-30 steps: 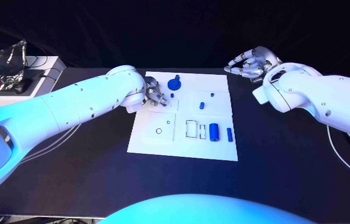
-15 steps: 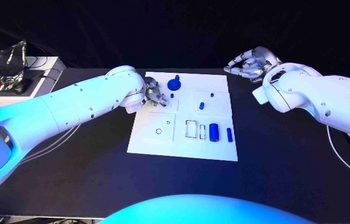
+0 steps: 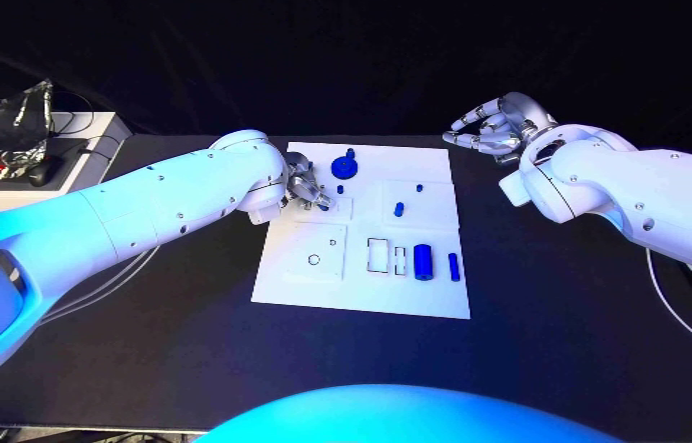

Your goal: Assemble the parts on the task board

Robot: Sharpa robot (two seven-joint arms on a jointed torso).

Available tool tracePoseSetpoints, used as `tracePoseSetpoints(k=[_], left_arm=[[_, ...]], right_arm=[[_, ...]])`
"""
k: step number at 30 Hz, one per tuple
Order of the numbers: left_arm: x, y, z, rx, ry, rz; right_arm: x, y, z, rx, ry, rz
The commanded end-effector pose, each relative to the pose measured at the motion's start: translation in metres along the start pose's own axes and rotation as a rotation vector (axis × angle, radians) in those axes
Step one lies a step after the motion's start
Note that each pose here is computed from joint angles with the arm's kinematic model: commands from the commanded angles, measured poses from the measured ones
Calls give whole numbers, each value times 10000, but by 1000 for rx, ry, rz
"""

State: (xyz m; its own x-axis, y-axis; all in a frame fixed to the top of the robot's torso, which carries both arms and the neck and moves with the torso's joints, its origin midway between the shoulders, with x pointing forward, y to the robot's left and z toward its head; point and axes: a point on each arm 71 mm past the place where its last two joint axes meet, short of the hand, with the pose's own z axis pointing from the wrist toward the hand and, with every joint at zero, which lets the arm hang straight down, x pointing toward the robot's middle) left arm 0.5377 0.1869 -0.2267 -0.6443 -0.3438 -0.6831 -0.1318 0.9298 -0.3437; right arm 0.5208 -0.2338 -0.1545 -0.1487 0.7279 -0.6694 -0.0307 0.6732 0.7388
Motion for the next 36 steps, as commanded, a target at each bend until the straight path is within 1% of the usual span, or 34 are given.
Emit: tracePoseSetpoints(k=[1,20,25,29,32,36], left_arm=[[47,-6,10,0,16,-5],[34,-24,0,11,-11,-22],[29,-15,-27,21,-13,-29],[35,-21,-74,43,2,-67],[-16,-61,-131,74,10,-119],[-150,-104,-216,116,3,-187]], right_arm=[[8,10,0,-14,9,-5],[6,7,3,-13,8,-6],[4,5,3,-14,7,-6],[-1,-2,3,-13,5,-6],[-9,-11,4,-11,3,-6],[-20,-23,7,-9,-1,-7]])
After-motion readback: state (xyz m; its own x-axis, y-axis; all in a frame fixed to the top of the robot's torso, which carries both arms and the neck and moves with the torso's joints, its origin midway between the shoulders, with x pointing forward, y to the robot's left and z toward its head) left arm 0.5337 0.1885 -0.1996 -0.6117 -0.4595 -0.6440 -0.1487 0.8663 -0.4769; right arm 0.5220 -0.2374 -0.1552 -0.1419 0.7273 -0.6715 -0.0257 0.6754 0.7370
